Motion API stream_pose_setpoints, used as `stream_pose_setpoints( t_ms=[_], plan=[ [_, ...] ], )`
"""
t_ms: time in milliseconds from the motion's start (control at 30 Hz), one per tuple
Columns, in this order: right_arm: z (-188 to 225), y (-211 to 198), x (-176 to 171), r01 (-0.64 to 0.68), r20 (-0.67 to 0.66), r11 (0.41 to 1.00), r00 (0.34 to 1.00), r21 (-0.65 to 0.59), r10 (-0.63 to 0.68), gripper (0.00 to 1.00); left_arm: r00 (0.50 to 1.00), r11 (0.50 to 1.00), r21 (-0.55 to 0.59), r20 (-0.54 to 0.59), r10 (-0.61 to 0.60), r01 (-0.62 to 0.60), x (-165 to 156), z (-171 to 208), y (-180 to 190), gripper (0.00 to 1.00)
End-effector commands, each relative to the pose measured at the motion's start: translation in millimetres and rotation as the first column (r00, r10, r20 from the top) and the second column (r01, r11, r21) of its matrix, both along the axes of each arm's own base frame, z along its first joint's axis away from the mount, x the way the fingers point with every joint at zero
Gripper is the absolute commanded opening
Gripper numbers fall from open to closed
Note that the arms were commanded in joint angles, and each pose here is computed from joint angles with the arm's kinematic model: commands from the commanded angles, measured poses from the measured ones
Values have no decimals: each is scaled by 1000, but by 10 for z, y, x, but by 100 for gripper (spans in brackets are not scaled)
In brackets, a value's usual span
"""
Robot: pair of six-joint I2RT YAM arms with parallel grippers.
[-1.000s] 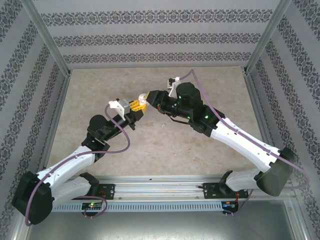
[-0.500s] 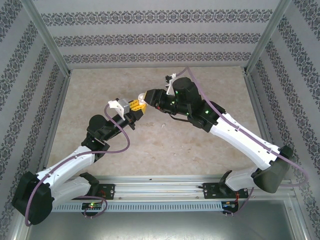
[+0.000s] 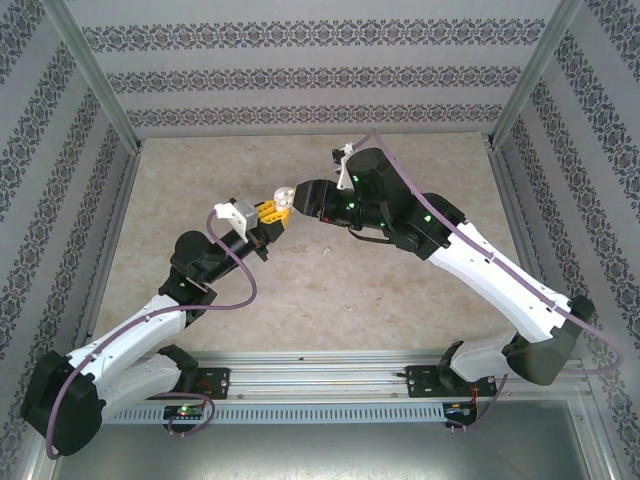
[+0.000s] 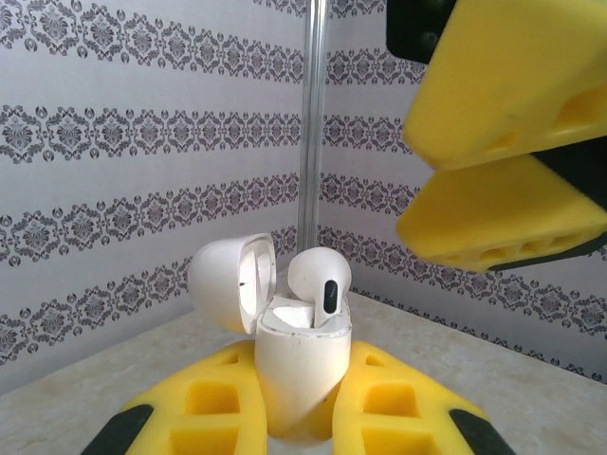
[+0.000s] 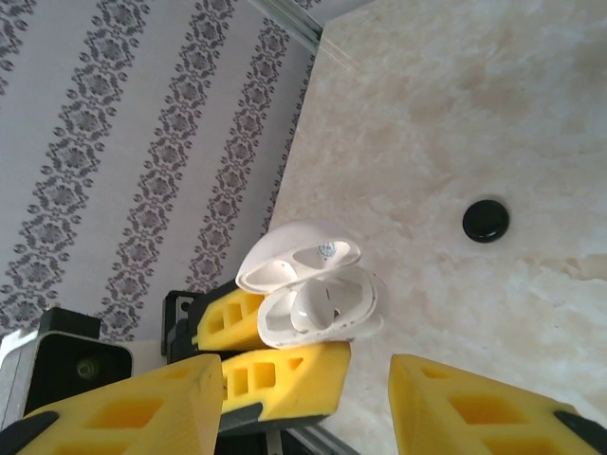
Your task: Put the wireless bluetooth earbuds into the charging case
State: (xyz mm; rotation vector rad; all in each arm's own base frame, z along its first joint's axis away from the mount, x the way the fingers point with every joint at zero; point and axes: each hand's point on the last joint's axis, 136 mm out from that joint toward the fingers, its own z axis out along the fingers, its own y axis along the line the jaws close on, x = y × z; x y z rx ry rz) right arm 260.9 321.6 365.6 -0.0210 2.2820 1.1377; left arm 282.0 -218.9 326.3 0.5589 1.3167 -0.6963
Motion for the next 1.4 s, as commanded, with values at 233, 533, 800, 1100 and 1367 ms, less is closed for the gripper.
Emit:
stream_pose_setpoints(
  t_ms=[233,533,800,1100,1367],
  plan=[
    [-27,152,-59,-91,-14,993,996,-72,90,48,999,1000,-11,45,-24,24,-72,165,-36,0],
    [-38,240,-12,-125,-9,986,992,-107,125,48,998,999,-17,35,-47,47,-100,153,-63,0],
    [-47,294,11,-148,-6,981,989,-125,148,48,998,998,-18,26,-58,59,-113,132,-79,0],
    [-42,371,1,-184,-11,975,983,-124,184,48,998,998,-21,17,-65,65,-125,102,-90,0],
    [-43,366,24,-188,10,970,981,-151,192,48,997,997,-21,12,-72,73,-133,90,-108,0]
  ],
)
